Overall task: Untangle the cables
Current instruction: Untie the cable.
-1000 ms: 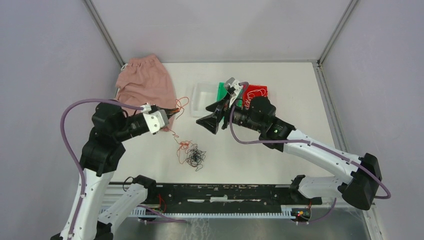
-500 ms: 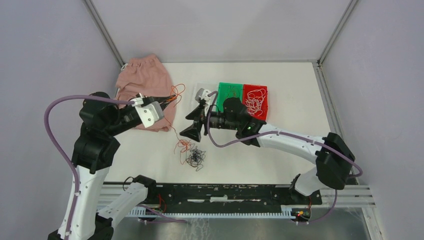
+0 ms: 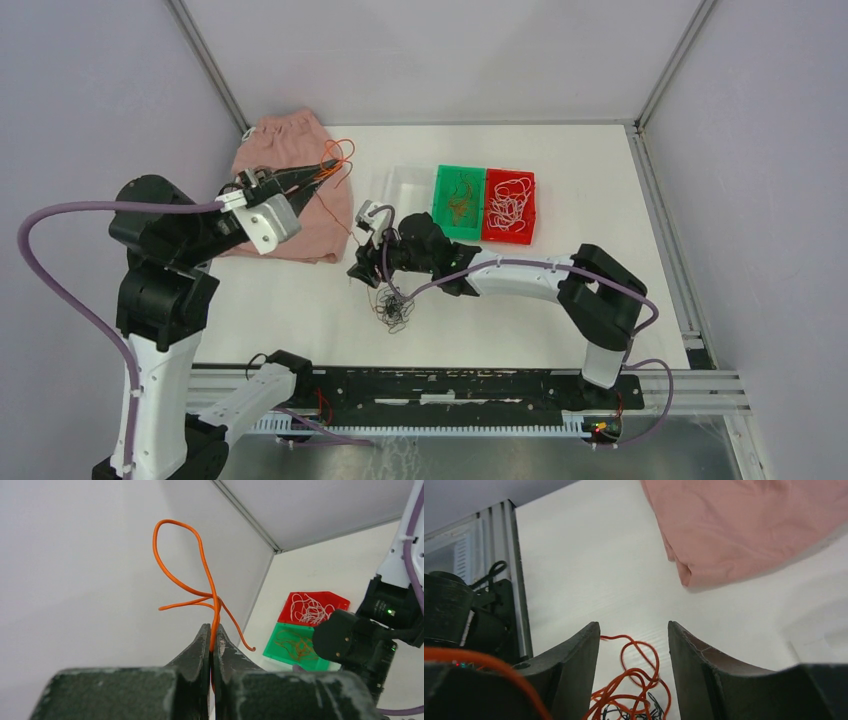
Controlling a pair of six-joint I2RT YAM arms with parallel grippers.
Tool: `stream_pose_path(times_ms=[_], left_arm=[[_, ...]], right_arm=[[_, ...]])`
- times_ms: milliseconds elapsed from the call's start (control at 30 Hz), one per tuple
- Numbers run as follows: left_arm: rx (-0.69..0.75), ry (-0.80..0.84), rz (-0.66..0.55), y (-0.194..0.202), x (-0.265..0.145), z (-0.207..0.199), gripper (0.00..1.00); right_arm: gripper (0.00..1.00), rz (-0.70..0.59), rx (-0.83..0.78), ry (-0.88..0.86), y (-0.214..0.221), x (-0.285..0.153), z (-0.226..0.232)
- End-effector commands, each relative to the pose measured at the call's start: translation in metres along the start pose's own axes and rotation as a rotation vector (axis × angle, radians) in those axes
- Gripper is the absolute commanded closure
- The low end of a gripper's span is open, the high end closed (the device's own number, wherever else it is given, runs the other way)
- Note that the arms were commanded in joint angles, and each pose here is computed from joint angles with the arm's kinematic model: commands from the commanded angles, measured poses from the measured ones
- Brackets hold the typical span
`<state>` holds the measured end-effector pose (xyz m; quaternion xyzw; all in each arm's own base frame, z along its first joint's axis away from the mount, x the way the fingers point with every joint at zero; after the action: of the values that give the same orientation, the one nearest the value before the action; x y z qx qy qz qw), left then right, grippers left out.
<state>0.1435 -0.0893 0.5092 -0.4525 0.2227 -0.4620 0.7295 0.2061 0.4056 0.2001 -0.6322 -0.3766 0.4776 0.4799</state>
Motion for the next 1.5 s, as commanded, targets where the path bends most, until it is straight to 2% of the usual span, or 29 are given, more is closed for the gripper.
stream_pose_path(times_ms=[0,200,467,633,833,1067,1200,1300,1400,1467], left_arm=[[0.087,-0.060,-0.109,-0.034,-0.004,0.012,0.97],[0.214,-0.160,-0.167,-0.061,-0.005,0.033,0.97],[0.404,-0.403,-0.306,-0.102,-0.013,0.065,0.97],[0.463,-0.440,-0.342,-0.117,-0.016,0.071,0.97],[0.629,-0.621,-0.503,-0.157,-0.032,0.086,0.97],[0.862,-0.764,-0.638,-0.205,-0.053,0.093,0.97],[0.914,-0.813,-0.692,-0.229,-0.063,0.096,0.97],[0.876,-0.765,-0.665,-0.226,-0.060,0.094,0.97],[0.931,-0.739,-0.635,-0.214,-0.055,0.090,0.97],[0.968,-0.770,-0.676,-0.217,-0.059,0.088,0.97]], right_arm=[[0.42,-0.027,0.011,0.090,0.013,0.006,-0.007],[0.41,0.021,0.055,0.161,0.052,0.002,-0.006],[0.39,0.045,0.118,0.207,0.088,-0.003,-0.001],[0.32,0.024,0.108,0.222,0.082,-0.011,-0.002],[0.28,0.058,0.096,0.225,0.088,-0.015,0.000],[0.25,0.072,0.127,0.239,0.100,-0.016,0.002],[0.26,0.078,0.135,0.251,0.105,-0.017,0.002],[0.26,0.054,0.135,0.251,0.100,-0.019,0.002],[0.25,0.051,0.116,0.251,0.089,-0.021,0.000],[0.25,0.055,0.105,0.250,0.088,-0.023,0.000]])
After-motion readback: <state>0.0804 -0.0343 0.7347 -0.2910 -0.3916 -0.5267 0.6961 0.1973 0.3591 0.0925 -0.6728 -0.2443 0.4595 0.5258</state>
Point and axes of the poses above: each gripper's point midway between its finger pads, its own x axis out along the fingers, its own z axis along the line the jaws close on, y = z × x, the point moved 9 cm from there along -x, back along the fingers, and after that the axes turned 15 degrees about -x, right-handed, at the moved point
